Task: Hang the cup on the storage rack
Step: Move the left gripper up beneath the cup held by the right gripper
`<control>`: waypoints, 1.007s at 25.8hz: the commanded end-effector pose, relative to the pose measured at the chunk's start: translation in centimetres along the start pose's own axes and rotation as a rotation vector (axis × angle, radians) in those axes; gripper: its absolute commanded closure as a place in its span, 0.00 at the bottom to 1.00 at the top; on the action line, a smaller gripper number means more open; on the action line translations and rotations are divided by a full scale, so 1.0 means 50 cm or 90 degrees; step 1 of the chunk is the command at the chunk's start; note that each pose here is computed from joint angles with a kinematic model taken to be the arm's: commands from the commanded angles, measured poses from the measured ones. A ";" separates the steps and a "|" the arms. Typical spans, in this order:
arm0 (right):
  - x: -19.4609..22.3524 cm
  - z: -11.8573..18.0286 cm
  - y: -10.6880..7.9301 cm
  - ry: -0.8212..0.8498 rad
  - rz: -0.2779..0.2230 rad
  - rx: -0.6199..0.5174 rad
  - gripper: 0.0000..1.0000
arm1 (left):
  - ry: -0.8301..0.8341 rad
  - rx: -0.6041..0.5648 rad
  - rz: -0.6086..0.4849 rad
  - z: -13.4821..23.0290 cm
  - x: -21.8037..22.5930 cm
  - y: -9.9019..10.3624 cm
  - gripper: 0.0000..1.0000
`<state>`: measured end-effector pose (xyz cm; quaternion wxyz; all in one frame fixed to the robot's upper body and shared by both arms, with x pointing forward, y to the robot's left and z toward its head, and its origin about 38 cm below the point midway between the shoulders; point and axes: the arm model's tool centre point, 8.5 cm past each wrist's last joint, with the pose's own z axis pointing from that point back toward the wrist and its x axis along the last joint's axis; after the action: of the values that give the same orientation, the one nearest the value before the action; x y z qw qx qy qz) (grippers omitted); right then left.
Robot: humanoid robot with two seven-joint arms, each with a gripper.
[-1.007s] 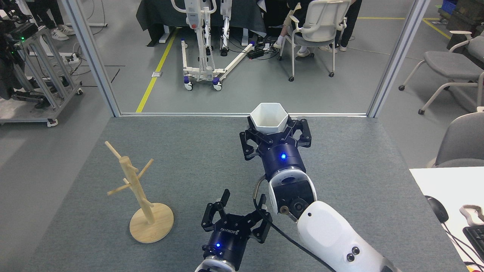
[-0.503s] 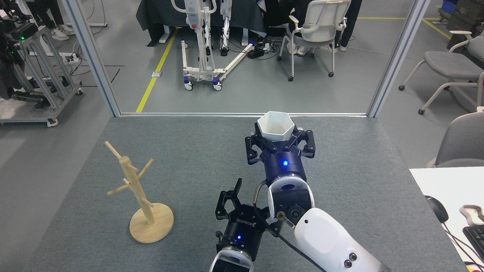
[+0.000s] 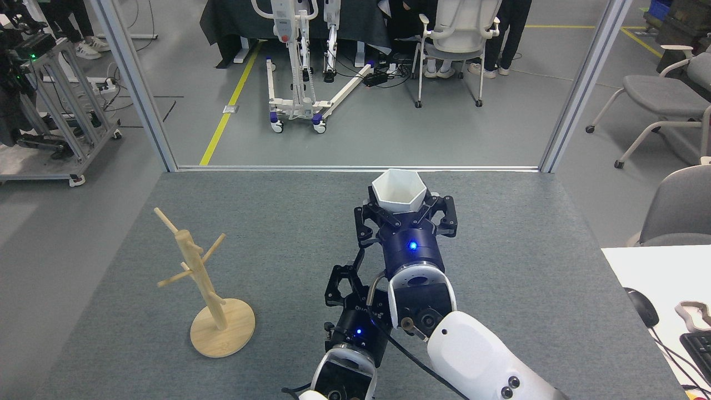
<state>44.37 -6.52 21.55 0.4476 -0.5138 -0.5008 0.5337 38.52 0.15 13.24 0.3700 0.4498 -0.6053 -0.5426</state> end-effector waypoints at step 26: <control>0.026 0.020 0.020 -0.009 0.006 0.001 1.00 | 0.025 -0.014 0.067 -0.055 -0.040 0.016 0.04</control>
<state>43.36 -5.51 20.34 0.4422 -0.5127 -0.4996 0.5404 41.30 1.11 14.82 0.4136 0.4235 -0.6193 -0.5158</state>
